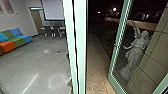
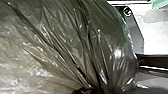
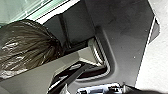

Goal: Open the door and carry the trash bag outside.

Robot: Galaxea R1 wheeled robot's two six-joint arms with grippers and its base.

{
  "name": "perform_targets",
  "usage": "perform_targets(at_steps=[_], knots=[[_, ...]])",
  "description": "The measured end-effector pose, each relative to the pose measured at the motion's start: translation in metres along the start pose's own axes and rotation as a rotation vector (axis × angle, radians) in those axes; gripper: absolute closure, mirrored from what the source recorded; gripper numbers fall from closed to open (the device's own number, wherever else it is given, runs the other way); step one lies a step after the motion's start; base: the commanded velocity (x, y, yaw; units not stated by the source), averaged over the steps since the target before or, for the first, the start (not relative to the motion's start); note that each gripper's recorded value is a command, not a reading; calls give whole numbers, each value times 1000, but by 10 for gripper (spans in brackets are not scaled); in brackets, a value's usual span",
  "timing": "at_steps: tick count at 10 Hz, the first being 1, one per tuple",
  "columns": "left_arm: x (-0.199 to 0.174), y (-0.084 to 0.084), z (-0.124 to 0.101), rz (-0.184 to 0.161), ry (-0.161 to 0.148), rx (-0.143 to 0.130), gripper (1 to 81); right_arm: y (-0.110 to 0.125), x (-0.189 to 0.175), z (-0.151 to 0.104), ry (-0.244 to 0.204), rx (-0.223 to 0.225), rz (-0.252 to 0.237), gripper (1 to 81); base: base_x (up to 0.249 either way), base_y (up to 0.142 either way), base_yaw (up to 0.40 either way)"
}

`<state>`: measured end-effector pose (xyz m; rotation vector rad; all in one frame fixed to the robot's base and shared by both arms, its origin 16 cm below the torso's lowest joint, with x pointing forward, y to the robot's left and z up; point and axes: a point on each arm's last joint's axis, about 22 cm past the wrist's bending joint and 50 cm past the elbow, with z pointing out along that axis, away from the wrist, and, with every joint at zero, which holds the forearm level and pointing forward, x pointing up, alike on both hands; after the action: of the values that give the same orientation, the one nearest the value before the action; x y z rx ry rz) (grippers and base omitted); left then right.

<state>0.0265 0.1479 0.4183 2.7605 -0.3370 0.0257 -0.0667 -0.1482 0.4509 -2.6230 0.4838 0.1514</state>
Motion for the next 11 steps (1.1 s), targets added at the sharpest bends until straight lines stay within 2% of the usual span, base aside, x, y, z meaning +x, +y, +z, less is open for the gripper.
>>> perform_targets(at_steps=[11], knots=[[1,0,0,0,1,1,811,1,-3,1,-3,-3,1,10,0,0,-120]])
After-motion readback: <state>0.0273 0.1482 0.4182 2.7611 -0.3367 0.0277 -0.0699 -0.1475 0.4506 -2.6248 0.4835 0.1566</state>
